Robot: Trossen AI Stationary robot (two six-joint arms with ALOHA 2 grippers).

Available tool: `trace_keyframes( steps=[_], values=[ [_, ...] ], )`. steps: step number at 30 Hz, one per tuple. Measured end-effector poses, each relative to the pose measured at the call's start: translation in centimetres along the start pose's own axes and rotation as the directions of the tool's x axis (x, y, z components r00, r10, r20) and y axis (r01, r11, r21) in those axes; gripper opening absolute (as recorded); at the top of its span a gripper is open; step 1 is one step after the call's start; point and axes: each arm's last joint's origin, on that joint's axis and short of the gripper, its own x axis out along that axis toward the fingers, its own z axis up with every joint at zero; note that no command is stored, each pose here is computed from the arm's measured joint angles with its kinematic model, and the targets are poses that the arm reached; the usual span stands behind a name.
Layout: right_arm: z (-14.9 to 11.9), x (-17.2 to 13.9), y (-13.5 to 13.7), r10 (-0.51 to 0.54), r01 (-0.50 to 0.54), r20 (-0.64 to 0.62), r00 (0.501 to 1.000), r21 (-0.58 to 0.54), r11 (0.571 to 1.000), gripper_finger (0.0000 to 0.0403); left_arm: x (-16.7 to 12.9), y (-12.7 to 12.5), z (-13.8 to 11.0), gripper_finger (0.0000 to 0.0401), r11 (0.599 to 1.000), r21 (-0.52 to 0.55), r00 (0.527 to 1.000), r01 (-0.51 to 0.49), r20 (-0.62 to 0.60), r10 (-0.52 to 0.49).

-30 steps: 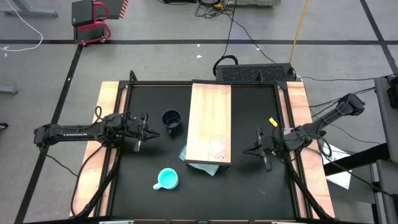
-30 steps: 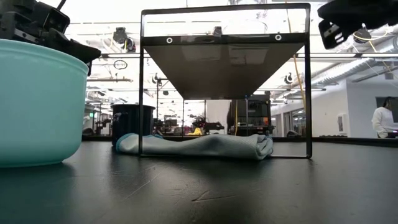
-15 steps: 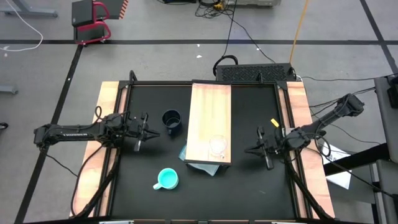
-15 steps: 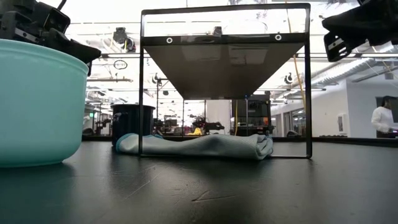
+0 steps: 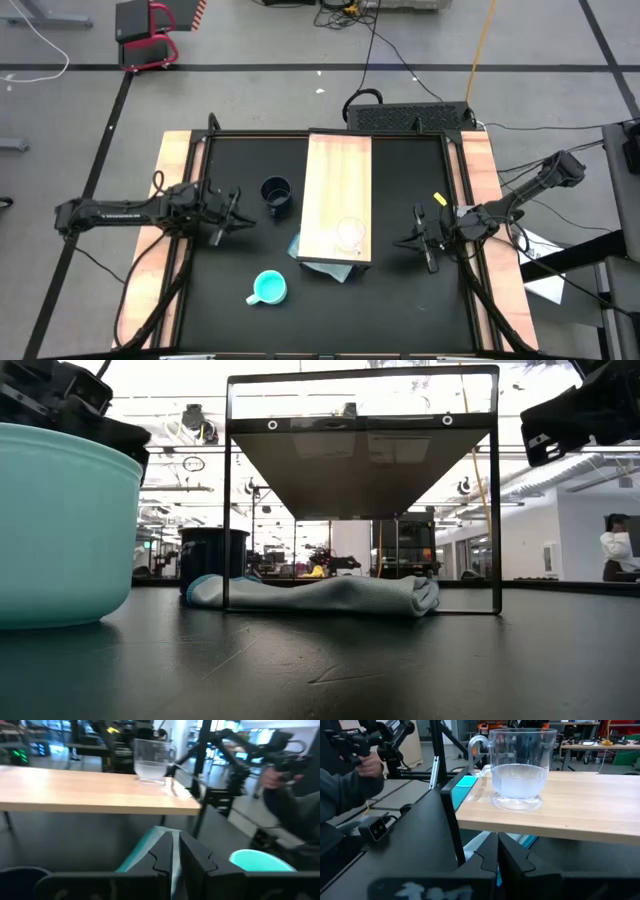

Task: Stack small to large cups/mugs on shelf
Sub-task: Put the light blue mug on the shelf

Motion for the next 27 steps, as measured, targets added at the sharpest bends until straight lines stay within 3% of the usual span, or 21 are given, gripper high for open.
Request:
trace_keyframes(
  steps=[8, 14, 22, 27],
  values=[
    [0.0, 0.0, 0.0, 0.0, 0.0, -0.002, 1.0, -0.001, 1.0, 0.0, 0.4, -1.7, 0.8, 0.0005, 0.993, -0.057, 0.994, 0.106, 0.005, -0.106],
    [0.0, 0.0, 0.0, 0.0, 0.0, -0.003, 1.0, 0.0, 1.0, 0.0, 0.8, -3.1, 3.7, 0.0003, 0.998, -0.031, 0.997, 0.058, -0.051, -0.06],
    [-0.1, 0.0, 0.0, -0.001, 0.001, -0.009, 1.0, 0.0, 1.0, 0.0, 2.6, -4.5, 5.6, 0.0001, 0.996, 0.047, 0.96, -0.073, -0.267, 0.083],
    [-0.1, 0.0, 0.0, -0.001, 0.001, -0.012, 1.0, 0.0, 1.0, 0.0, 4.4, -5.6, 6.6, 0.0001, 0.998, 0.015, 0.939, -0.061, -0.338, 0.062]
  ],
)
